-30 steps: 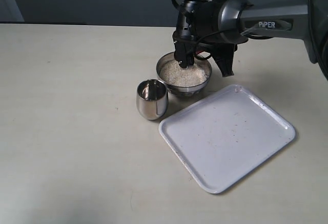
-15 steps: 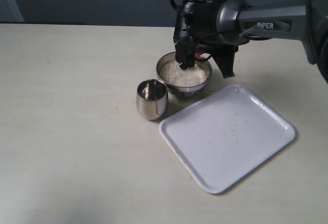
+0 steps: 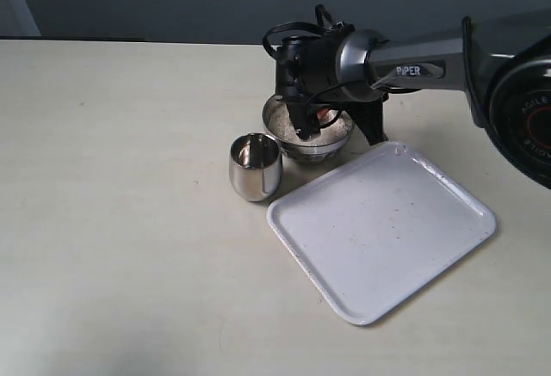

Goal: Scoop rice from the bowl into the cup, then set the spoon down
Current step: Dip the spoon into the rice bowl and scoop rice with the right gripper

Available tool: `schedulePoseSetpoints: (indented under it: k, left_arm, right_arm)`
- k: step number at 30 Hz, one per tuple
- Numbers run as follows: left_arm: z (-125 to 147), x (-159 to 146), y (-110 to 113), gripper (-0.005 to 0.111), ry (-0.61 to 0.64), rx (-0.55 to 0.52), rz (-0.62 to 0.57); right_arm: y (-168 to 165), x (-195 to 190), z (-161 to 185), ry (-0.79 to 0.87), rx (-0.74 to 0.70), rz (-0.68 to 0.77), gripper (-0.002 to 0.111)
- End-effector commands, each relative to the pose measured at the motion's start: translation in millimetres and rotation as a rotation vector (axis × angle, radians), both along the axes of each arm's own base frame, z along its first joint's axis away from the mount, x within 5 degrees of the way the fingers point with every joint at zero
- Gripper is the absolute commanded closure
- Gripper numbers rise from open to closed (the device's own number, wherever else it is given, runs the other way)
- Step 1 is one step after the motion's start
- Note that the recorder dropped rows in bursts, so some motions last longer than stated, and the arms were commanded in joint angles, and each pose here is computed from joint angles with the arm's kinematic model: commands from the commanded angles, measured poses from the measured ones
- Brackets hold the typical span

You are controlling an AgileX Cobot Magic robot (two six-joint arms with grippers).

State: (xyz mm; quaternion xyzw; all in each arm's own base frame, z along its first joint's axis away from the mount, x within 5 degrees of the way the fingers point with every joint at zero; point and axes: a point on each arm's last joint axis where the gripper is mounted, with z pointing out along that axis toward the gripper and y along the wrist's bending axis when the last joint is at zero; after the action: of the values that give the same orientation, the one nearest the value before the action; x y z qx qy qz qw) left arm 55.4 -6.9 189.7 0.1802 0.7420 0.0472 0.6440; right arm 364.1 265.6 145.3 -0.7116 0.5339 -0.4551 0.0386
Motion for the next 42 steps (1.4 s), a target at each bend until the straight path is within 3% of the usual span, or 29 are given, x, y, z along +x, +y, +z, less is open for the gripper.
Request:
schedulePoseSetpoints:
  k: [1, 11, 20, 26, 42]
  left_arm:
    - [2, 0, -1, 0.106, -0.013, -0.013, -0.009]
    - [2, 0, -1, 0.106, -0.013, -0.013, -0.009]
    - [2, 0, -1, 0.106, -0.013, -0.012, -0.009]
    - [2, 0, -1, 0.106, -0.013, -0.012, -0.009]
    - [2, 0, -1, 0.106, -0.013, -0.012, -0.009]
  right_arm:
    - [-1, -1, 0, 0.009, 0.014, -0.019, 0.109]
    - [4, -13, -6, 0.183, 0.028, 0.018, 0.109]
    - [3, -12, 4, 0.171, 0.035, -0.014, 0.109]
    - [12, -8, 16, 0.223, 0.181, -0.071, 0.109]
    - [-5, -7, 16, 0.285, 0.132, -0.178, 0.109]
